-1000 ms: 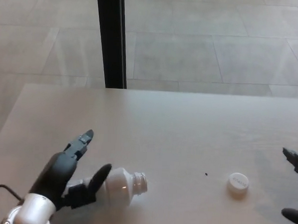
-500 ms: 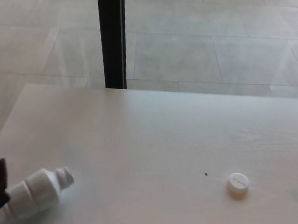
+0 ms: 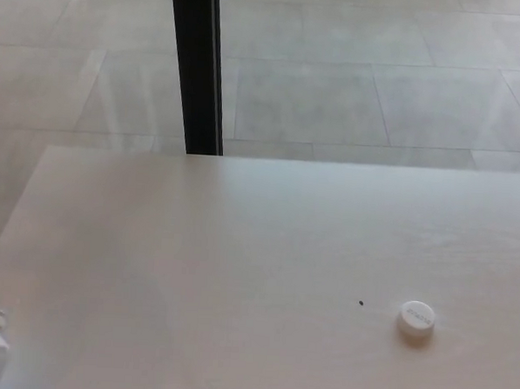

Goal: The robot uses its left hand to to lift the bottle kept on the middle of the desk and tilts it towards its right hand. It then uses its right hand to rotate its cap to open it and places the bottle and cap back on the desk

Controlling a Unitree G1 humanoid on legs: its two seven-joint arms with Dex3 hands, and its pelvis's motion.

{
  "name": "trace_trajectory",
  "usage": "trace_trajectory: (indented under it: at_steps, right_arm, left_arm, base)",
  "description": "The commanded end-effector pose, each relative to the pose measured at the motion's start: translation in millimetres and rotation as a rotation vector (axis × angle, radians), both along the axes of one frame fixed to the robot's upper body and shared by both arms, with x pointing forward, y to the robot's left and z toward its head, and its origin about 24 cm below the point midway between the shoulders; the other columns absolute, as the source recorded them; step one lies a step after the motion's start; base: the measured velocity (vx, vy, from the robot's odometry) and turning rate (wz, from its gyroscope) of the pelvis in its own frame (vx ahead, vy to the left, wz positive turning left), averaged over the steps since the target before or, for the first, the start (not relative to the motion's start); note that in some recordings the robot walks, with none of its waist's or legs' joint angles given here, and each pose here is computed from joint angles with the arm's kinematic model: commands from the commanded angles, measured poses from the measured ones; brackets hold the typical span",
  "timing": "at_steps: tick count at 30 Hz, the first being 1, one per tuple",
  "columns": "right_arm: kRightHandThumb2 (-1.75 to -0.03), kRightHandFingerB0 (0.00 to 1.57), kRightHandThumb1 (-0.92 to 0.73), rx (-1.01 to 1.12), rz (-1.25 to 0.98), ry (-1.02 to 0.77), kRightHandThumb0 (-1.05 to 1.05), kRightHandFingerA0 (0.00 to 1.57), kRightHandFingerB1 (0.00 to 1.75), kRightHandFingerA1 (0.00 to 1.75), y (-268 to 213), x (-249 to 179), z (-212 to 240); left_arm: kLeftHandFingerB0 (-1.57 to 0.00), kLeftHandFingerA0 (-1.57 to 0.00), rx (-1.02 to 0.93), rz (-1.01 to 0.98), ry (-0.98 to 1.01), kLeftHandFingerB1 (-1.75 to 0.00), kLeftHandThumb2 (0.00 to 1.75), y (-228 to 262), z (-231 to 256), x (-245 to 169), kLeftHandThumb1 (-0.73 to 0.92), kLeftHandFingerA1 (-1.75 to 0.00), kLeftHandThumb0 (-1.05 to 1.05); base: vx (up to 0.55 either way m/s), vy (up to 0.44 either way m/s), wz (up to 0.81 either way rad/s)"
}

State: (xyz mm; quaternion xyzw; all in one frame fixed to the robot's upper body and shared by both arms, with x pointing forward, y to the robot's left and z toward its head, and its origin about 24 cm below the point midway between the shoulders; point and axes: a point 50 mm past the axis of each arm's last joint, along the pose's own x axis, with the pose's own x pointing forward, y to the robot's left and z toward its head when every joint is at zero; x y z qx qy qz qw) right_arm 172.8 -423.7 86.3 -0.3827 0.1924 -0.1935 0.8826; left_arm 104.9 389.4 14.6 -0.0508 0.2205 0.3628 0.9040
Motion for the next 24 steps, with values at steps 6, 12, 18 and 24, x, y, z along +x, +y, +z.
trace_trajectory:
  at_steps: [6, 12, 18, 24]
  right_arm:
    - [-0.73, 0.07, -0.68, 0.665, -0.938, -0.754, -0.66, 0.0, 0.5, 0.37, -55, -126, -63]
    - [-0.88, 0.12, -0.52, 0.741, -1.078, -0.683, -0.71, 0.0, 0.55, 0.53, -42, -136, -94]
    - [-0.63, 0.12, -0.65, 0.779, -1.063, -0.611, -0.7, 0.0, 0.5, 0.65, -31, -140, -111]
    - [-0.9, 0.08, -0.52, 0.793, -1.024, -0.577, -0.75, 0.0, 0.51, 0.51, -29, -143, -114]
  left_arm:
    - [0.0, 0.0, -0.425, 0.968, -1.033, -0.04, 0.74, 58, -31, -150, 0.92, -0.27, -0.81]
    - [0.0, -0.03, -0.49, 1.159, -0.827, -0.12, 1.2, 25, -69, -174, 0.86, -0.21, -0.88]
    - [-0.07, -0.08, -0.499, 1.202, -0.831, -0.12, 1.17, 25, -70, -184, 0.83, -0.25, -0.9]
    - [0.0, 0.0, -0.487, 1.147, -0.744, -0.11, 1.24, 20, -77, -186, 0.92, -0.18, -0.85]
  base:
    - [0.0, 0.0, 0.0]
    - [0.0, 0.0, 0.0]
    - [0.0, 0.0, 0.0]
    - [0.0, 0.0, 0.0]
